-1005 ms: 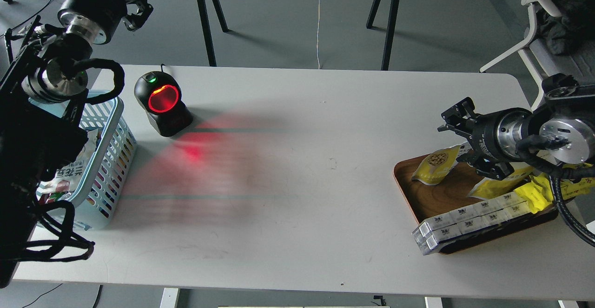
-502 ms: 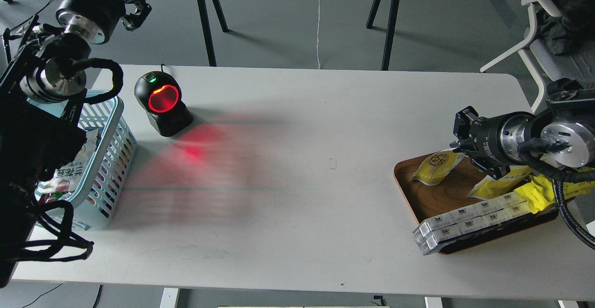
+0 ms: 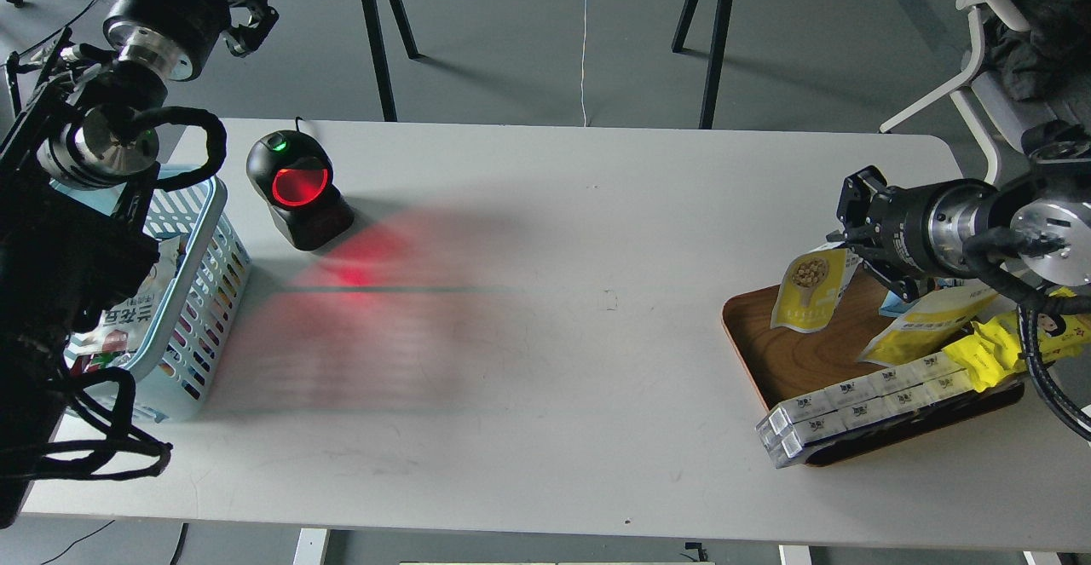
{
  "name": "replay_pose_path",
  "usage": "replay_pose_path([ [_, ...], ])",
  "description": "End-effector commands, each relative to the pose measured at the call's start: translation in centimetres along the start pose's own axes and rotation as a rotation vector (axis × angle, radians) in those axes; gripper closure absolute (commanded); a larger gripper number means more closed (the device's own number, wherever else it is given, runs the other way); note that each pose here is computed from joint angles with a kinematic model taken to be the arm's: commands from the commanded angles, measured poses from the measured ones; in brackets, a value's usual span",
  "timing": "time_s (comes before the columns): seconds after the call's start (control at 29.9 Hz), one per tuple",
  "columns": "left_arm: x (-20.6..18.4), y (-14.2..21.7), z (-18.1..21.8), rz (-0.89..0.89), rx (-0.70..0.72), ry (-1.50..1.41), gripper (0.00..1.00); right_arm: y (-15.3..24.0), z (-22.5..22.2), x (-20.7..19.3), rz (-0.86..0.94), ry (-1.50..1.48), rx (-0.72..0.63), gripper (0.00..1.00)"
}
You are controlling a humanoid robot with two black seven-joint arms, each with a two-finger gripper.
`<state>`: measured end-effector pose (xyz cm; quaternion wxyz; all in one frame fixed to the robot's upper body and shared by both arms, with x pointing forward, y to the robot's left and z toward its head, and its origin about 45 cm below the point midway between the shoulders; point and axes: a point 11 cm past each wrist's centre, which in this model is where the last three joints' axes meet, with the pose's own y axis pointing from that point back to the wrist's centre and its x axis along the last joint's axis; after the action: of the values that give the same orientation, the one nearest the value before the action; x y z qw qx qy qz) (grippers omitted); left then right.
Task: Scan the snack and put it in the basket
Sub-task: 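Carry the yellow packet toward the scanner and set it on the table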
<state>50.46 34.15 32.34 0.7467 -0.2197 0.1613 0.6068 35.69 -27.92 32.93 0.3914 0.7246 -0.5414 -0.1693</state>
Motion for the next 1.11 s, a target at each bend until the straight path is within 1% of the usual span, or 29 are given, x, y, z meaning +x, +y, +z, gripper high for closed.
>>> replay_pose_path([
  [0.0, 0.1, 0.0, 0.1, 0.001, -0.001, -0.002, 0.00, 1.4, -3.7, -0.7, 0.011, -0.041, 0.103, 1.00],
  [0.1, 0.1, 0.0, 0.2, 0.001, -0.003, -0.003, 0.00, 2.7, -6.7, -2.4, -0.003, -0.139, 0.164, 1.00],
  [0.2, -0.1, -0.1, 0.1, -0.002, -0.002, -0.003, 0.00, 2.9, -8.8, -6.3, -0.105, -0.154, 0.171, 1.00],
  [0.44, -0.2, -0.1, 0.1, -0.002, -0.003, 0.000, 0.00, -0.3, -10.1, -13.7, -0.181, -0.016, 0.130, 1.00],
  [0.6, -0.2, -0.1, 0.1, -0.002, -0.002, -0.002, 0.00, -4.1, -8.9, -17.5, -0.211, 0.013, 0.068, 1.00],
  [0.7, -0.2, -0.1, 0.3, -0.002, -0.004, -0.003, 0.00, -5.6, -7.9, -19.8, -0.233, 0.030, 0.035, 1.00],
  [0.9, -0.2, -0.1, 0.3, -0.002, -0.004, -0.003, 0.00, -7.3, -7.1, -23.2, -0.258, 0.062, 0.008, 1.00],
  [1.07, -0.1, -0.1, 0.2, -0.001, -0.003, -0.003, 0.00, -8.0, -6.6, -24.2, -0.262, 0.069, -0.004, 1.00],
])
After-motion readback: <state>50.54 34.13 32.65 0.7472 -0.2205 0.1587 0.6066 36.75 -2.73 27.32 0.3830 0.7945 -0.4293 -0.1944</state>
